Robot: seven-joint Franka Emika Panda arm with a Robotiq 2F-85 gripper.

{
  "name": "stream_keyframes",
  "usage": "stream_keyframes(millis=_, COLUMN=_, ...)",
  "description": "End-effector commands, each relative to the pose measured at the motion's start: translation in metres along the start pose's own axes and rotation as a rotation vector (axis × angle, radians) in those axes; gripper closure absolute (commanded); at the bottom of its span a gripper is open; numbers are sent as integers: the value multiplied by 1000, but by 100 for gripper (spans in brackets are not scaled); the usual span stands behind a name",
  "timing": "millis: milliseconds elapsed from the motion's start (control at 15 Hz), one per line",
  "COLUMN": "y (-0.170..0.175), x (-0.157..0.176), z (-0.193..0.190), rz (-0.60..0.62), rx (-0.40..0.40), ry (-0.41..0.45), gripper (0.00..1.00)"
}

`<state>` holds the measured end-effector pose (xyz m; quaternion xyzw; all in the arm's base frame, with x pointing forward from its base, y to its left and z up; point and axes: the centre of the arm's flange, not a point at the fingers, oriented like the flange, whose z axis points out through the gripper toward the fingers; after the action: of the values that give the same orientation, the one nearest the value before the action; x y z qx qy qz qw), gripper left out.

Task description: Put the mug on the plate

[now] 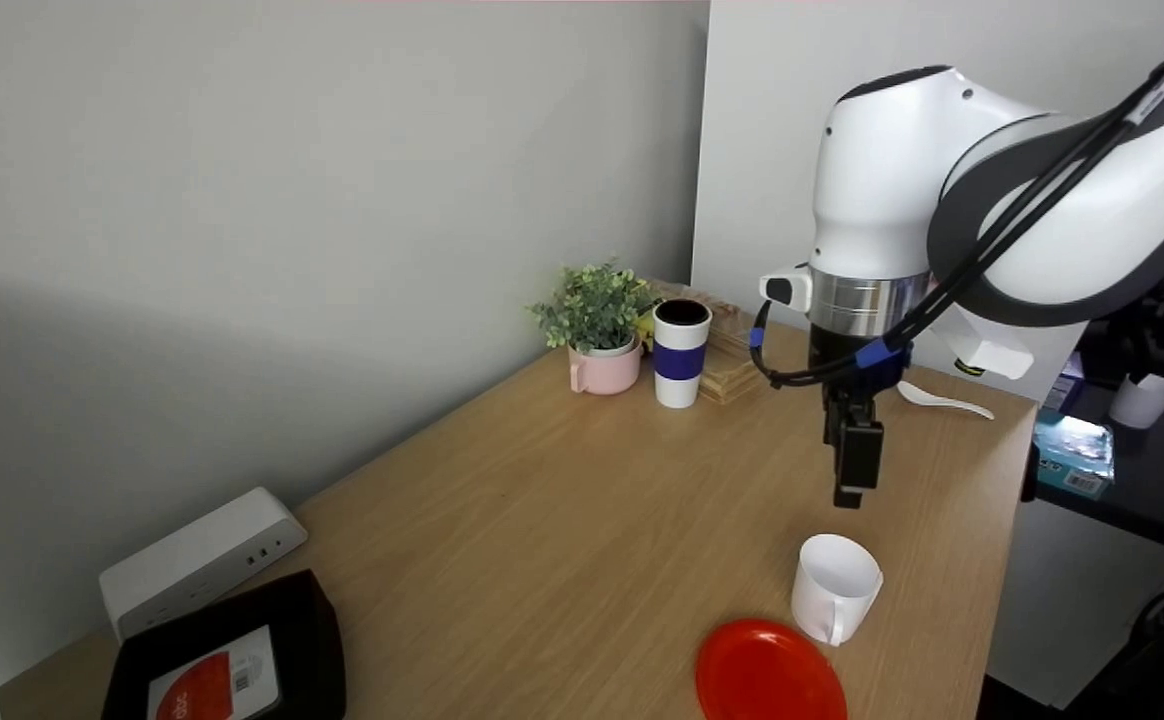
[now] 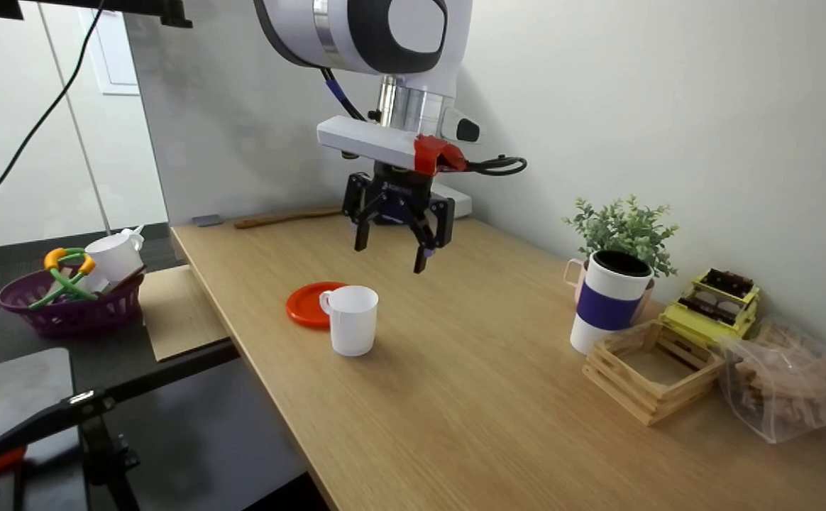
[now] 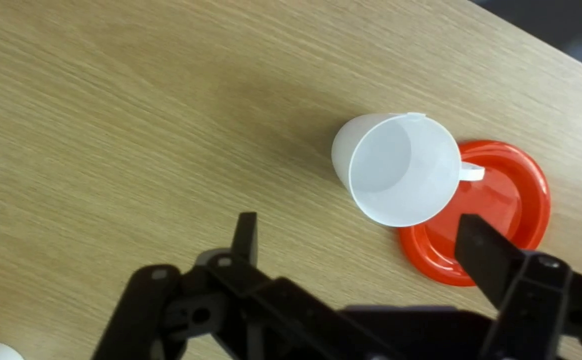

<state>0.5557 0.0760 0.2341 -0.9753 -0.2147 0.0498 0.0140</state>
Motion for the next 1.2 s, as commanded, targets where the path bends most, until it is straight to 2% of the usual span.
stream_keyframes(millis=0, y=1, x=7, z=10, rz=11, rx=-5, ry=-2, gripper=0)
stream_keyframes(millis=467, y=0, x=18, z=30, rz=67, rx=-7, ry=-29, gripper=0)
stream_keyframes(millis=733, y=14, x=34, z=39, rz=52, rx=-38, ry=-65, gripper=0)
stream_keyframes(millis=800, y=4, x=17, z=33, rz=53, rx=-13, ry=-41, gripper=0)
stream_keyframes(millis=1133, y=5, x=19, z=35, rz=51, rx=-14, ry=-42, gripper=0)
